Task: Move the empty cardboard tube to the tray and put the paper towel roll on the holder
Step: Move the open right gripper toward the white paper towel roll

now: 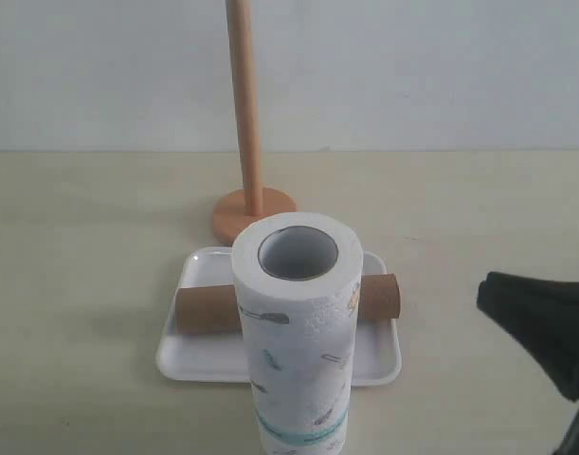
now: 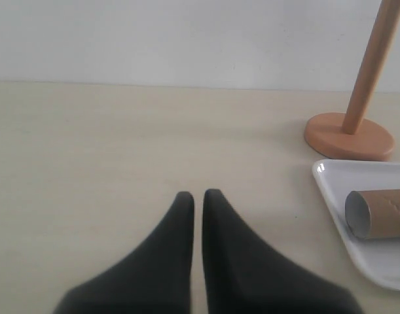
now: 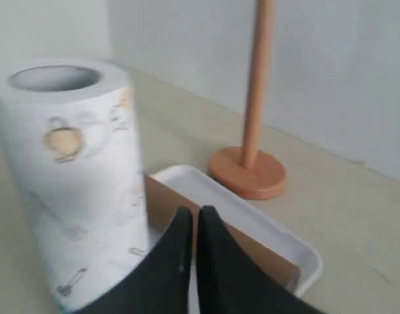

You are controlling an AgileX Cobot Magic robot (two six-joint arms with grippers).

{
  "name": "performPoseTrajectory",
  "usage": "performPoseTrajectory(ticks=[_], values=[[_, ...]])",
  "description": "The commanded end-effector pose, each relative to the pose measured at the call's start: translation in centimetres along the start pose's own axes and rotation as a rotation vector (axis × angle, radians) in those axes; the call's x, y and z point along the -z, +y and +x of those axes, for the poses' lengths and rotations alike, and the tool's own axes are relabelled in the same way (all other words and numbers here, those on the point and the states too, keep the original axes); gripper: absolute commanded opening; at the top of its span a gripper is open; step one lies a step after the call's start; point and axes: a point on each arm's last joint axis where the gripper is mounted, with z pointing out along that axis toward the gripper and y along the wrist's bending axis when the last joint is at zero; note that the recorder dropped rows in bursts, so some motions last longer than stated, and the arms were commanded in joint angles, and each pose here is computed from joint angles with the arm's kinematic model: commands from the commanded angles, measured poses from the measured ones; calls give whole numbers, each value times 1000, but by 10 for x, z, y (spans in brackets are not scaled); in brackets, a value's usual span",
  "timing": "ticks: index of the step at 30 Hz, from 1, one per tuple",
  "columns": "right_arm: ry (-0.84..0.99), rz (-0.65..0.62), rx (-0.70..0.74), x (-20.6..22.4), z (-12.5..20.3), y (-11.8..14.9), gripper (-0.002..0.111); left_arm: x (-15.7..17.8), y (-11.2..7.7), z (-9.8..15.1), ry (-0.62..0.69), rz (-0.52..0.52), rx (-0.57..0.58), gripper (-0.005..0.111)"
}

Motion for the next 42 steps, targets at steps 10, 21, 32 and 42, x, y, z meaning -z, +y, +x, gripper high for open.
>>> performPoseTrajectory(ticks=[10,21,32,42], values=[[65,-208,-91,2,4,18,41,0,0,1,1,-1,-3,4],[25,-214,-258,2,-1,19,86,0,0,1,1,-1,-3,4],[-13,-225,-227,5,5,24,86,0,0,1,1,-1,-3,4],[-11,-190,-353,4,4,21,86,0,0,1,1,-1,-3,4]])
